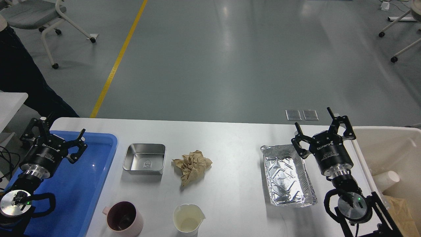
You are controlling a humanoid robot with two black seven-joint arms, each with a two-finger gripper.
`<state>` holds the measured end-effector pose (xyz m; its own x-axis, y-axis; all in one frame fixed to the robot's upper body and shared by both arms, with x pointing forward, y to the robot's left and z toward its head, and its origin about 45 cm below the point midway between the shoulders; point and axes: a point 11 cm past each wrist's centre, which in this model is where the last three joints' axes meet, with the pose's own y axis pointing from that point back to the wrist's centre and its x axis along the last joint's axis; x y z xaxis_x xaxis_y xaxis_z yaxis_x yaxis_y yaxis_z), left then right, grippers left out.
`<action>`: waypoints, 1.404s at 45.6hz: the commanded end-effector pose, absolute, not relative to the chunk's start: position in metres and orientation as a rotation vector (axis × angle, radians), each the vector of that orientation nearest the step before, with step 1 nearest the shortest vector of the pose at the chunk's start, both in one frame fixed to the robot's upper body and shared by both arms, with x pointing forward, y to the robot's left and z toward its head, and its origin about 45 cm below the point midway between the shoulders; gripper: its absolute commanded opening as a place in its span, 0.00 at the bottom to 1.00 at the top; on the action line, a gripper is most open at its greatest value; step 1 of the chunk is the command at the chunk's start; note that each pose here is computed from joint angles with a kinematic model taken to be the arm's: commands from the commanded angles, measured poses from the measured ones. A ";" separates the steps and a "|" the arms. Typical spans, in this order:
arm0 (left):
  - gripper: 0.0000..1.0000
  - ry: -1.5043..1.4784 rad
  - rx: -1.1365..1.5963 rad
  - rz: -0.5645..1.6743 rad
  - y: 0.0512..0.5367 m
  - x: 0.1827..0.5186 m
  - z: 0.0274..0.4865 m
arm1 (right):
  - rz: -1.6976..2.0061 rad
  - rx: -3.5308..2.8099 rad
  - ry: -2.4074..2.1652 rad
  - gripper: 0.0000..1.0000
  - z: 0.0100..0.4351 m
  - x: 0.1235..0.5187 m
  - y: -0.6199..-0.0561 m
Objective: Tidy desktop
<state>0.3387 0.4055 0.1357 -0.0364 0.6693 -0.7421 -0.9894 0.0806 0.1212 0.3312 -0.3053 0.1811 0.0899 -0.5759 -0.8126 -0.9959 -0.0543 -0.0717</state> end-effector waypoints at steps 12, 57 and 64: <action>0.99 0.637 -0.356 1.450 0.414 0.322 0.164 | 0.808 -1.712 1.557 1.00 0.182 0.332 -0.305; 0.99 -0.006 0.711 1.299 0.486 0.236 0.236 | 0.808 -1.753 1.571 1.00 0.180 0.331 -0.306; 0.99 -0.124 0.704 1.218 0.465 0.242 0.248 | 0.805 -1.756 1.574 1.00 0.180 0.330 -0.307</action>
